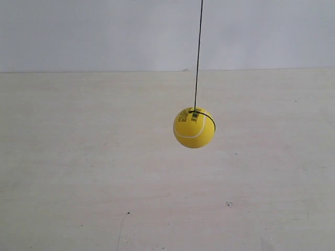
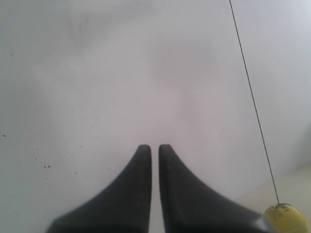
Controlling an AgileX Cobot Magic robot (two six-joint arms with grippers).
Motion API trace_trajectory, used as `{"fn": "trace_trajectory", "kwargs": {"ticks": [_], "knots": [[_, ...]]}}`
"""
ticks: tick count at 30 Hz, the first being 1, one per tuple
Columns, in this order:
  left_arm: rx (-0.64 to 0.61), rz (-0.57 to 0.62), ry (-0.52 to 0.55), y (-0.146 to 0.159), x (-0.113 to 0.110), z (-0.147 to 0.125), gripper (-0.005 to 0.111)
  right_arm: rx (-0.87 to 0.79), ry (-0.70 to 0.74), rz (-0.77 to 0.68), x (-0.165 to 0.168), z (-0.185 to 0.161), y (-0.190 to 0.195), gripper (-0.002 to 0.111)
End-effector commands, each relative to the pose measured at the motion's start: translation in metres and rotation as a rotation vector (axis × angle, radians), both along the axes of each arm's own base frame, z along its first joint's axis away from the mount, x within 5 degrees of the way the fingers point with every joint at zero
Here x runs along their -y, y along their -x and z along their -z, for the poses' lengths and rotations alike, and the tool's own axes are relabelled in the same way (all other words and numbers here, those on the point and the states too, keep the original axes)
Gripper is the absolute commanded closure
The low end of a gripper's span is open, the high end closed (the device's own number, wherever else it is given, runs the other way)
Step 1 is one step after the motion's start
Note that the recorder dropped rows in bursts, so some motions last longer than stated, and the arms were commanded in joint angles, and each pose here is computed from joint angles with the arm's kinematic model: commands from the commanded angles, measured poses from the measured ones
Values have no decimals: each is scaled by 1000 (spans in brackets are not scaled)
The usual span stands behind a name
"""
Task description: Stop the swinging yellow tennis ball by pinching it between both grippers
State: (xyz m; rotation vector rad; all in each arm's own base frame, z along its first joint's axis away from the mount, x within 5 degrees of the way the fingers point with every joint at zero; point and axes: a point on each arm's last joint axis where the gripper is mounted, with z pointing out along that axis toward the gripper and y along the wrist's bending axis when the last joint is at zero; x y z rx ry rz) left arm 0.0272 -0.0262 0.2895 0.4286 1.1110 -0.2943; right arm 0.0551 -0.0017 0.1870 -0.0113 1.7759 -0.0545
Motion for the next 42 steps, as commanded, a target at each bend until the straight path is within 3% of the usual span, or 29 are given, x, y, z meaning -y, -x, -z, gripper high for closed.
{"fn": "trace_trajectory", "kwargs": {"ticks": [1,25,28,35,42], "knots": [[-10,8,17,0,0,1,102,-57,21,6,1,5,2,108],[-10,7,17,0,0,1,102,-57,21,6,1,5,2,108],[13,-63,-72,-2,-2,3,102,-57,21,6,1,5,2,108],[-41,-88,-18,-6,-6,8,102,-57,21,6,1,5,2,108],[-242,-297,-46,-18,-19,33,102,-57,21,6,1,5,2,108]]}}
